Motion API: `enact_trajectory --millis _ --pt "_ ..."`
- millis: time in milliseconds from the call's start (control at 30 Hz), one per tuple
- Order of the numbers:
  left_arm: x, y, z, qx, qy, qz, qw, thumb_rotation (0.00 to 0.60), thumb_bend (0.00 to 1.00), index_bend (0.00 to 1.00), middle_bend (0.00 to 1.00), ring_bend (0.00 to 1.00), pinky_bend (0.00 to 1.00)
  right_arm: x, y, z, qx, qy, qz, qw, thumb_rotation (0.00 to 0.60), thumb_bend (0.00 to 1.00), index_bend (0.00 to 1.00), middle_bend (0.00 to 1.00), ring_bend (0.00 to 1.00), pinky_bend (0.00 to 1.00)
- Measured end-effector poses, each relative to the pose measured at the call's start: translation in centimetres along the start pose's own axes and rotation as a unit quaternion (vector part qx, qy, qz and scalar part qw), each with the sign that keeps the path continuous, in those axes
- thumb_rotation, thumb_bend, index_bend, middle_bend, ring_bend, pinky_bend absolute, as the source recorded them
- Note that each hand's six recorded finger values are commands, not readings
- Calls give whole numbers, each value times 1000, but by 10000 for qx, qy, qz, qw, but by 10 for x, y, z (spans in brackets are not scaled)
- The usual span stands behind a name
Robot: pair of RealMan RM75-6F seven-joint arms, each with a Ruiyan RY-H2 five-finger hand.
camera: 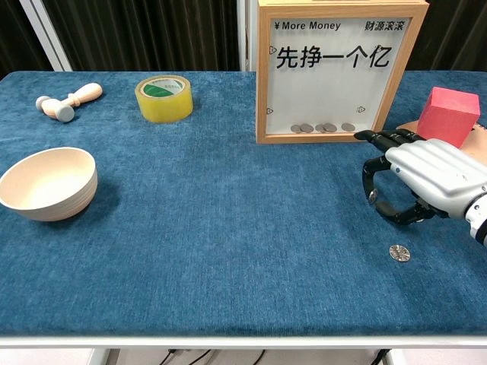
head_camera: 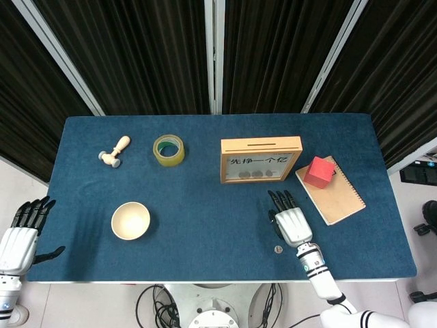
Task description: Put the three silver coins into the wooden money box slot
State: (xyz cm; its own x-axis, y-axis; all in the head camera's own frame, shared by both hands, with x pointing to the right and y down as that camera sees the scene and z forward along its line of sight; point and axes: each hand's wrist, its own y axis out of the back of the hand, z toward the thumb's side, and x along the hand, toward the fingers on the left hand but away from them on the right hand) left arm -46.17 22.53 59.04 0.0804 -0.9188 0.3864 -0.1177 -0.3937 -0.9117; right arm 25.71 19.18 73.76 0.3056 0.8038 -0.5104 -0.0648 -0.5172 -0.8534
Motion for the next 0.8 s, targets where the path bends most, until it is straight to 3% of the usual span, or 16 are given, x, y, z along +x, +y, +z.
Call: enact_trajectory --millis 533,667,800 --pt "0 3 0 -65 -1 9 10000 600 0 7 0 0 0 0 10 -2 -127 -8 -111 9999 600 480 663 0 0 0" --pt "-1 6 1 -99 -5 29 9999 600 0 7 0 0 0 2 31 1 -335 91 -329 9989 600 483 695 2 0 0" --pt "-1 8 4 -110 -28 56 9999 600 0 7 0 0 0 8 74 4 -569 231 -835 9946 600 483 714 10 0 0"
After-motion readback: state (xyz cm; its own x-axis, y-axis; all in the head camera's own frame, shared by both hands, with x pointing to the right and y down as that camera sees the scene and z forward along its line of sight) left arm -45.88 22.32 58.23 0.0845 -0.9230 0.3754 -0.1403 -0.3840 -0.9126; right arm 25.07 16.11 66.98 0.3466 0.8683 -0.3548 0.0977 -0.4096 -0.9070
